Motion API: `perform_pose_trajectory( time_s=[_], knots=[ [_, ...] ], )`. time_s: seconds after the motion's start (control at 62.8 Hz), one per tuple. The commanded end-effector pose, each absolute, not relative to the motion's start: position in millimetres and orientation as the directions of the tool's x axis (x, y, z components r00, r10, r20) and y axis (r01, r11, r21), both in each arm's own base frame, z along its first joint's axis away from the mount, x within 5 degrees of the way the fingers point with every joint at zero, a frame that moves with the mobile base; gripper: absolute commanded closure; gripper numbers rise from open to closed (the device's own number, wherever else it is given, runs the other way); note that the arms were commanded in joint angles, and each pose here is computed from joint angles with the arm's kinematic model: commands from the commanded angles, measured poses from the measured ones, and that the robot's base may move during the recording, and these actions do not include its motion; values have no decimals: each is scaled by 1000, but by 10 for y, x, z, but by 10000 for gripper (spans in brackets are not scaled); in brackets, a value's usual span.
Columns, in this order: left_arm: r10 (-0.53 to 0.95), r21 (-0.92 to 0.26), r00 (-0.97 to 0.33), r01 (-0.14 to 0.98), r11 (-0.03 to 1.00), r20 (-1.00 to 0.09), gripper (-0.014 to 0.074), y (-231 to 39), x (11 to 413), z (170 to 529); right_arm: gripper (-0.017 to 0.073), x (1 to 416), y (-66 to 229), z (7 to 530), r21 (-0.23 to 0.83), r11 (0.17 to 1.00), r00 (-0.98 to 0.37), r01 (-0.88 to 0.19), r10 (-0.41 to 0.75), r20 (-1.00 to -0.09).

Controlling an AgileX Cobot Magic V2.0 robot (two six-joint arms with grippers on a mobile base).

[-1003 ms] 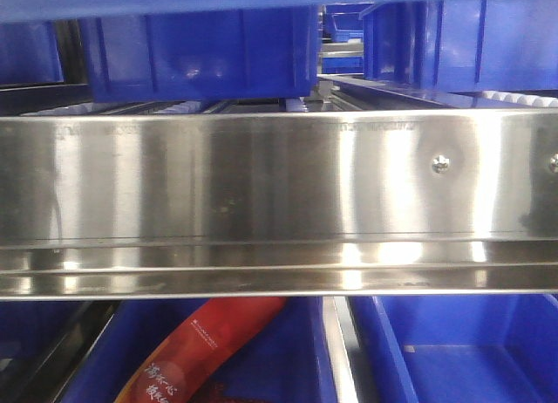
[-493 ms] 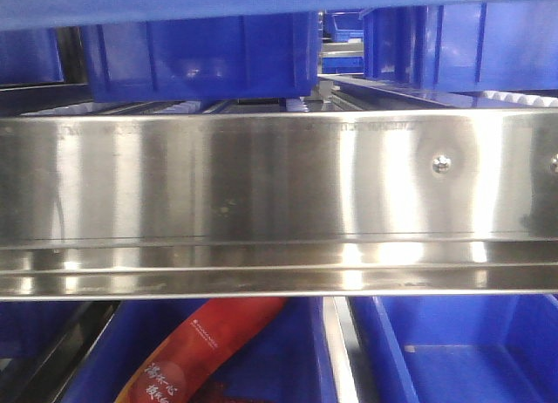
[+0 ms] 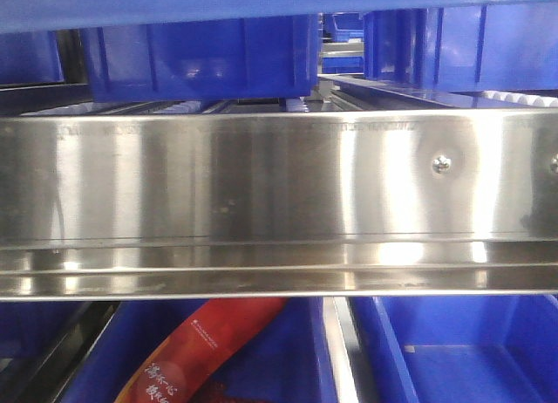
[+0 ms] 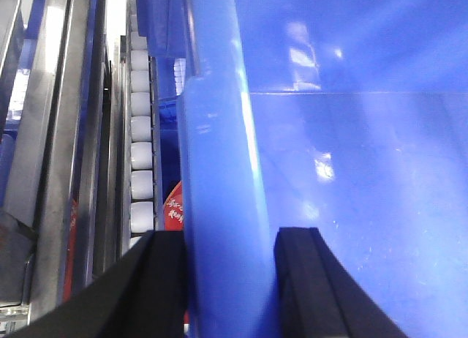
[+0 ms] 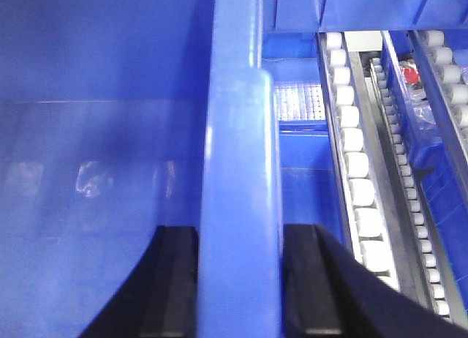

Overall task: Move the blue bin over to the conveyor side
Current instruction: 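Lift the gripped blue bin up off the roller shelf with both grippers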

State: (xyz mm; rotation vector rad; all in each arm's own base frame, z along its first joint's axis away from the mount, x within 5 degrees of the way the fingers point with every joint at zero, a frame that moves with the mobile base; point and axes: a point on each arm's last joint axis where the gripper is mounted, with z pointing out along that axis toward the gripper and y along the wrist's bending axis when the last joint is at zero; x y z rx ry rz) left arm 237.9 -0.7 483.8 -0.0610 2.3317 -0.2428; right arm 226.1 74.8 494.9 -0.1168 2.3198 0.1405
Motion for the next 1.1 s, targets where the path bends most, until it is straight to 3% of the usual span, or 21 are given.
perform_pose_trajectory(
  time_s=[0.0,1.082],
  knots=[
    [-122,-208,-615,69,976,-779,613,-49,2321,4990,638,2203,715,5116,71,987,-581,-142,-25,-813],
    [-122,-208,-615,69,976,-779,613,-49,2321,4990,638,2203,715,5116,71,987,-581,-142,-25,-813]
  ],
)
